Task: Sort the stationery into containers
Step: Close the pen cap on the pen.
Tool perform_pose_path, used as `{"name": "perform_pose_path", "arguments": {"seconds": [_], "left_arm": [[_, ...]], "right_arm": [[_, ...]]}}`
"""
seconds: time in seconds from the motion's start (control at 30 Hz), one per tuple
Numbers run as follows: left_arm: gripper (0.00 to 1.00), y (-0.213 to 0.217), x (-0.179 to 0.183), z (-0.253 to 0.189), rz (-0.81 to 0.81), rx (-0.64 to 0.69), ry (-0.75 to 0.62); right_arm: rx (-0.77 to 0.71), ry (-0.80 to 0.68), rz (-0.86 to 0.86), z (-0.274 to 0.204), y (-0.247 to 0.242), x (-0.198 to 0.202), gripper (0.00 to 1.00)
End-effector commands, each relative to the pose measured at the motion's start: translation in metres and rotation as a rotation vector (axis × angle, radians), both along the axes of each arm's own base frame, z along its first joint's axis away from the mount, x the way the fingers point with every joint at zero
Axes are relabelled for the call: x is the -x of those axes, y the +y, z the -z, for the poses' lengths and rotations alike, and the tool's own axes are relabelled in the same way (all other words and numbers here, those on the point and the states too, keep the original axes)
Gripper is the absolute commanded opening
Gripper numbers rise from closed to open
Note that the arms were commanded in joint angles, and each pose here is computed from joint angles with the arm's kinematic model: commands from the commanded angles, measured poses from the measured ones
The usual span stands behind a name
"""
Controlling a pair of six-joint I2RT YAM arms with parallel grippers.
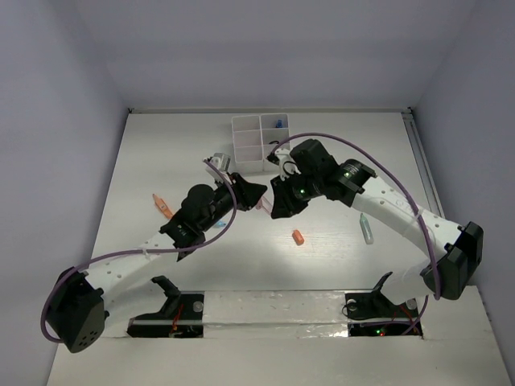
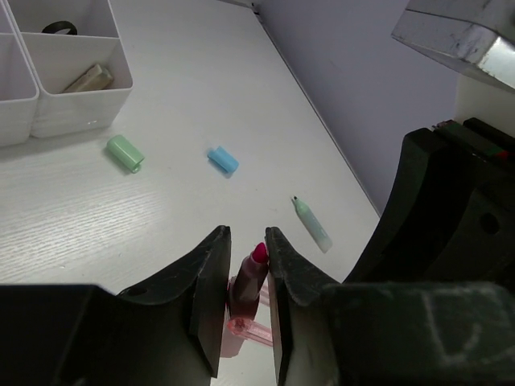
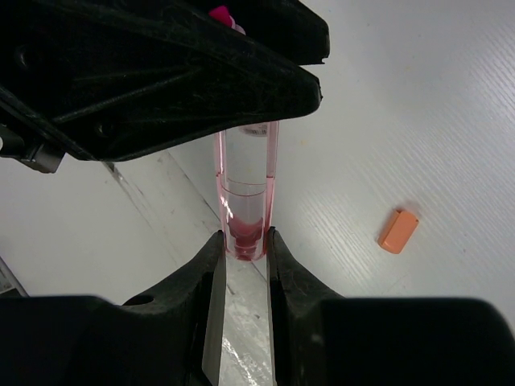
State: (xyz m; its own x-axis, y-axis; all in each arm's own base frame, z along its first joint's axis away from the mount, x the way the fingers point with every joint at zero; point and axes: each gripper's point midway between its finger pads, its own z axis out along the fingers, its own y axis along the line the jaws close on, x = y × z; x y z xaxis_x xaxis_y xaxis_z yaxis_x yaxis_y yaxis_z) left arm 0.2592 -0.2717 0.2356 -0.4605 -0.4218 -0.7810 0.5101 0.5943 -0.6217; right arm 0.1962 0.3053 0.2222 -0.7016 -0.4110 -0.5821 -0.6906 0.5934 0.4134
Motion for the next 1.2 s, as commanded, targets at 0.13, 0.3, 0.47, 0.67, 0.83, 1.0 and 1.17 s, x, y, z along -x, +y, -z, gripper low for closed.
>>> {"name": "perform_pose_path", "arguments": {"seconds": [0.13, 0.3, 0.47, 0.67, 0.83, 1.0, 1.17], "left_arm": [[0.13, -0.005, -0.005, -0.029, -0.054, -0.025, -0.101], [0.14, -0.009, 0.006, -0.023, -0.017, -0.083, -0.140], [0.33, -0.004, 0.013, -0.025, -0.004, -0.090, -0.171], [0.60, 0.007, 0.013, -0.029, -0.040, -0.110, -0.184], [0.70, 0.021, 0.014, -0.037, -0.092, -0.096, -0.189], [0.69, 0.037, 0.028, -0.036, -0.116, -0.031, -0.177], [0.61, 0.041, 0.042, -0.026, -0.078, 0.004, -0.175]], "right_arm": [[0.007, -0.032, -0.020, -0.009, -0.008, 0.009, 0.00], [0.033, -0.088, 0.000, -0.027, -0.019, 0.005, 0.00], [0.063, -0.138, 0.033, -0.045, -0.028, -0.003, 0.00], [0.072, -0.125, -0.010, -0.055, -0.027, 0.002, 0.00], [0.094, -0.123, 0.003, -0.053, -0.028, -0.002, 0.00], [0.079, -0.120, 0.029, -0.052, -0.025, -0.012, 0.00], [0.057, -0.120, 0.053, -0.059, -0.020, -0.021, 0.00]]}}
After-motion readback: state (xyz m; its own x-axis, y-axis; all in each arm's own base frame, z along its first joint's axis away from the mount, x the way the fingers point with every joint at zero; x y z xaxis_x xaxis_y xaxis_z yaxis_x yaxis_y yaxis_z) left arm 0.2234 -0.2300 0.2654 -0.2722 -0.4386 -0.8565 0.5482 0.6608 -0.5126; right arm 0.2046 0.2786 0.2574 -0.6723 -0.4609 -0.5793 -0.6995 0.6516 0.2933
